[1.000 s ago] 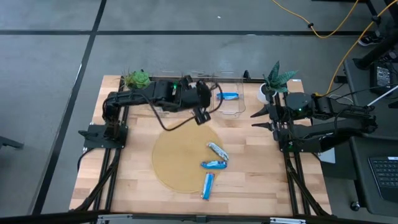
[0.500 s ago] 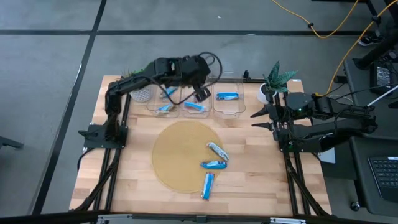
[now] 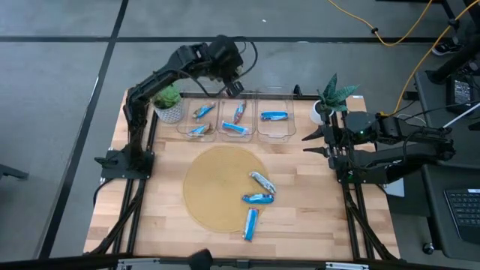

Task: Pick and place Granola Bars by type
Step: Put the red granola bar into the middle transparent bin

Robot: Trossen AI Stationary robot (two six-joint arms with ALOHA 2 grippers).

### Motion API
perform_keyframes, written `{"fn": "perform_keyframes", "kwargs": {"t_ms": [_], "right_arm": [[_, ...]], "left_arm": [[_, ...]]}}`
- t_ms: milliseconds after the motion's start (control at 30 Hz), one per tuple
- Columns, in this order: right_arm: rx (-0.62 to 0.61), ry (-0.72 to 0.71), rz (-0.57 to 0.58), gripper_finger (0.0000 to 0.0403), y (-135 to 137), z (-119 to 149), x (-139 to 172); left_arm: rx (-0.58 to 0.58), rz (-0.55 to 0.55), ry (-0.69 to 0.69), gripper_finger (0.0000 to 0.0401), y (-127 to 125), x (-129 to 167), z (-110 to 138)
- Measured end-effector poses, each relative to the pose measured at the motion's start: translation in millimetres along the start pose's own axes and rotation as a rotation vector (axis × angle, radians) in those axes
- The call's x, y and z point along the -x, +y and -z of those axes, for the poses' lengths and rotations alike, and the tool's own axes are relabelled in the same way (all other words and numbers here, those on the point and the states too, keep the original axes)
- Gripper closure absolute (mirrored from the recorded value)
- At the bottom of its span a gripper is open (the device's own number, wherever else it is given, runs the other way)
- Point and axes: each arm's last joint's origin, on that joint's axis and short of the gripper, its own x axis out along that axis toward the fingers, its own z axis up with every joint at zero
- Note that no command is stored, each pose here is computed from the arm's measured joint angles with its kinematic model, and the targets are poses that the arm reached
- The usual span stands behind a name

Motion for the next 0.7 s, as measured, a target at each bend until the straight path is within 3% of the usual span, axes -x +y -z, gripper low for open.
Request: {"fn": "perform_keyframes", "kwargs": {"t_ms": [300,700], "right_arm": [[0.000,0.012,0.067,0.0241,-1.9,0.3,-0.1],[-0.007,0.012,0.068,0.0241,-2.0,0.4,-0.1]], "left_arm": [[-0.026,0.024,0.015,0.0398,31.2,-12.7,2.9],[-0.062,0.097,0.174,0.0398,38.4,-95.7,14.5]]}}
